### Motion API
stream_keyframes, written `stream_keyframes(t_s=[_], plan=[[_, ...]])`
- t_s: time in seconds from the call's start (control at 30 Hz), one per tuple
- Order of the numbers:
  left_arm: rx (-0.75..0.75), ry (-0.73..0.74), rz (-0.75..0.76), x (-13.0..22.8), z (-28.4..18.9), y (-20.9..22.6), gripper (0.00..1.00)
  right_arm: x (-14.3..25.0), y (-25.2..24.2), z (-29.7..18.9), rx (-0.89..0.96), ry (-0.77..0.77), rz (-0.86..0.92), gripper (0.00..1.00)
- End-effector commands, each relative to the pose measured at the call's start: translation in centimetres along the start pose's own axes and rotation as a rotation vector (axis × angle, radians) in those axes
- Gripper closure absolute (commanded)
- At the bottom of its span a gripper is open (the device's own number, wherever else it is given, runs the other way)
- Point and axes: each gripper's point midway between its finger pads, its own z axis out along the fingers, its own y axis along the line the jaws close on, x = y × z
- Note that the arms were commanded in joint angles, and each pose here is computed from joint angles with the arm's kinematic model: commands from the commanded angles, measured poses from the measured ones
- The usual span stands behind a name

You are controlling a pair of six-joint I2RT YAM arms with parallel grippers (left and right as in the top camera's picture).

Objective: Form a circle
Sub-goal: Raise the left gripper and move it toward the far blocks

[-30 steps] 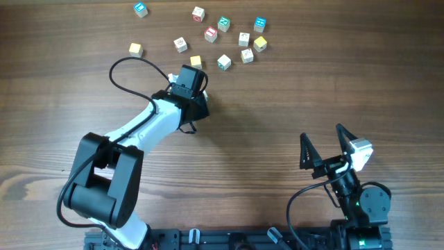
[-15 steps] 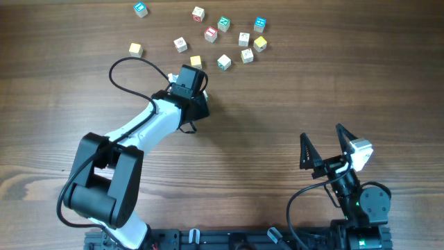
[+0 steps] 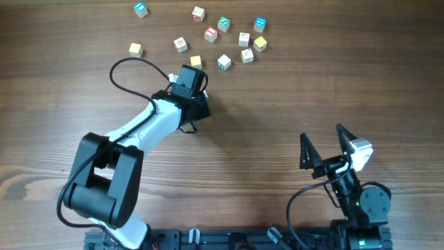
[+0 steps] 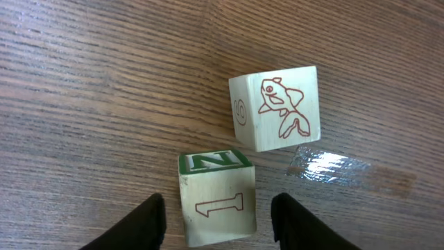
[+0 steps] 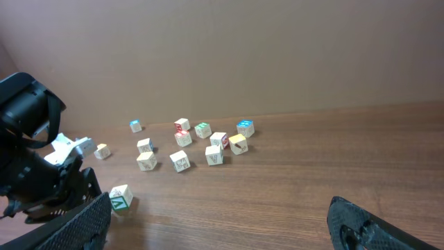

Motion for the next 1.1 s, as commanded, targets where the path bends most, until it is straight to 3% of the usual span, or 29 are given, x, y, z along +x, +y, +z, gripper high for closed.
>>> stream_keyframes(t_s=[0.0,0.1,0.3,0.4,0.6,0.87,1.07], plan=[[-0.029,-0.016,-0.001,-0.3,0.1,0.6,0.4,-0.2,0.0,0.0,0.001,-0.012,-0.008,0.0],[-0.013,-0.075,-0.028,-3.0,-2.1,0.6,0.36,-0.2,0.0,0.0,0.001,-0.012,-0.008,0.0],[0.093,-0.303,-0.057,-11.6,-10.2,-1.0,0.25,-0.2,0.0,0.0,0.001,-0.012,-0.008,0.0],[0.161,-0.351,-0.032,-14.6,-13.0,-1.7,0.38,-0.2,0.0,0.0,0.001,-0.012,-0.008,0.0],[0.16,-0.384,-0.076,-18.2,-17.6,0.2,0.48,-0.2,0.0,0.0,0.001,-0.012,-0.008,0.0],[0.036,-0.245,-0.093,-16.3,-12.5,2.5,0.46,-0.2,0.0,0.0,0.001,-0.012,-0.009,0.0],[-0.11,-0.234,-0.108,-16.8,-8.0,5.1,0.34,-0.2,0.0,0.0,0.001,-0.012,-0.008,0.0]])
